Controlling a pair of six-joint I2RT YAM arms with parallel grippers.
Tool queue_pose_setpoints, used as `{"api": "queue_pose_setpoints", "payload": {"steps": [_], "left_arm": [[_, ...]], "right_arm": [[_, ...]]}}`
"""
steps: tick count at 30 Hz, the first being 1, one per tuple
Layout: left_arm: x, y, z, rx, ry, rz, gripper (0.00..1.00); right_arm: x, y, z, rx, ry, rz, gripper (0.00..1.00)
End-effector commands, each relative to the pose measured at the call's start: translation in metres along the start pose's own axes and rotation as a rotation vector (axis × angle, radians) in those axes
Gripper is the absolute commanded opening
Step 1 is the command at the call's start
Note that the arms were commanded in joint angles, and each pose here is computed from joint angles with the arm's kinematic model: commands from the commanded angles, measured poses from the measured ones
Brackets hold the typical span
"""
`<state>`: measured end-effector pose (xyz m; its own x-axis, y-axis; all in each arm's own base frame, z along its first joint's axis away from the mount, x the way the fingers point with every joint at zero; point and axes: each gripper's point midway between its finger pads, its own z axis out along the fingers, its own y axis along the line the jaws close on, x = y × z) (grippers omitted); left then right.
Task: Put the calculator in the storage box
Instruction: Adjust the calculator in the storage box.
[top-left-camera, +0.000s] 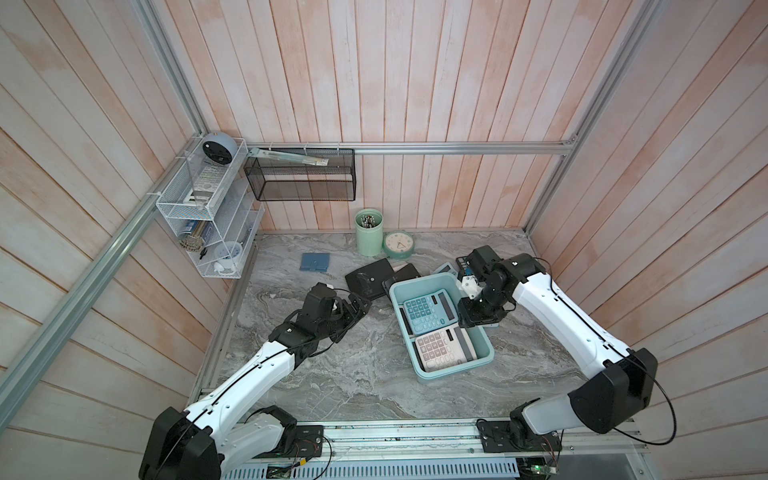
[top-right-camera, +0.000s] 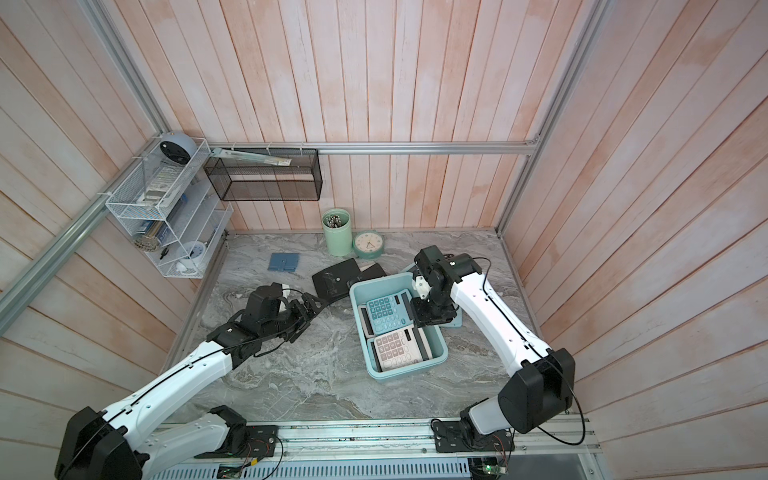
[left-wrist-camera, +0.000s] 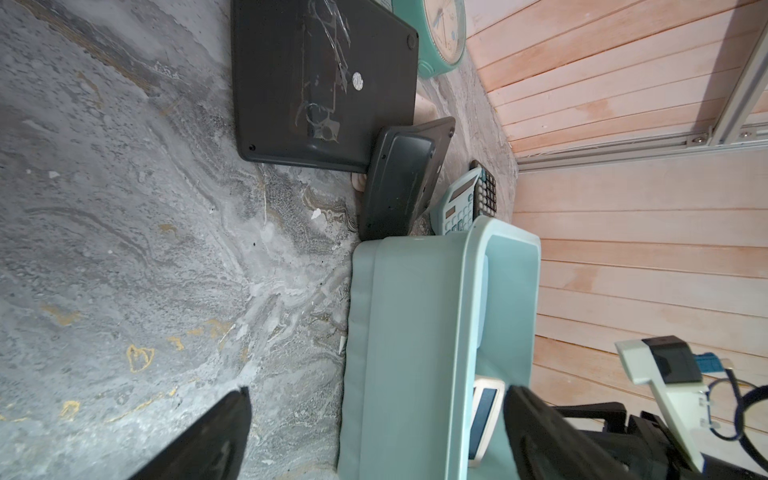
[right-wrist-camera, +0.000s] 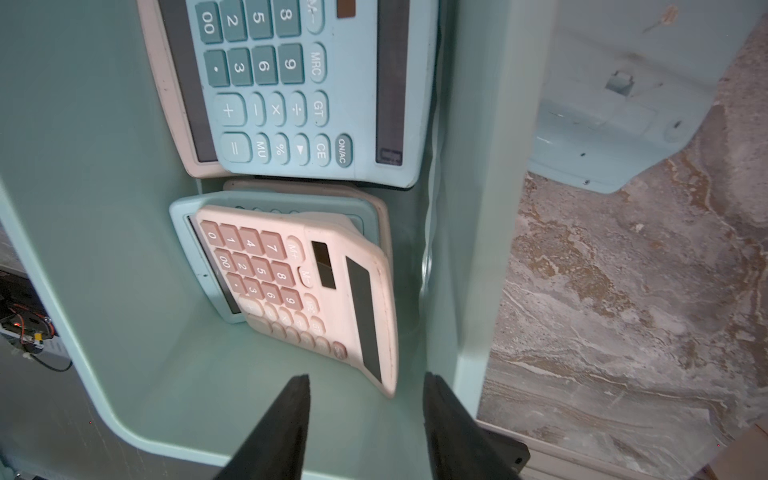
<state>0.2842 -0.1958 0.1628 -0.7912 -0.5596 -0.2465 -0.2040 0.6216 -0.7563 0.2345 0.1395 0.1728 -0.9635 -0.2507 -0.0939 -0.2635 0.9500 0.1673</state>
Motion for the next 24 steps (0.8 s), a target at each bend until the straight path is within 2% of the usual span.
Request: {"api": "queue_pose_setpoints", "payload": {"steps": [1, 9, 18, 22, 24], "left_arm": [[-0.006, -0.010, 0.003, 0.016, -0.022, 0.007, 1.00], [-0.002, -0.007, 0.006, 0.013, -0.014, 0.008, 1.00], [0.002, 0.001, 0.007, 0.002, -0.005, 0.008, 1.00], [0.005, 0.005, 0.004, -0.001, -0.003, 0.004, 1.00], [0.006, 0.006, 0.002, -0.003, -0.005, 0.004, 1.00]], "right_arm": [[-0.004, 0.006, 0.014, -0.042, 0.000, 0.005, 0.51], [0.012, -0.005, 0.035, -0.010, 0.017, 0.006, 0.55], [0.016, 0.002, 0.058, -0.045, 0.072, 0.000, 0.57], [0.017, 0.016, 0.061, -0.133, 0.075, 0.010, 0.53], [0.016, 0.023, 0.059, -0.175, 0.060, 0.019, 0.46]]}}
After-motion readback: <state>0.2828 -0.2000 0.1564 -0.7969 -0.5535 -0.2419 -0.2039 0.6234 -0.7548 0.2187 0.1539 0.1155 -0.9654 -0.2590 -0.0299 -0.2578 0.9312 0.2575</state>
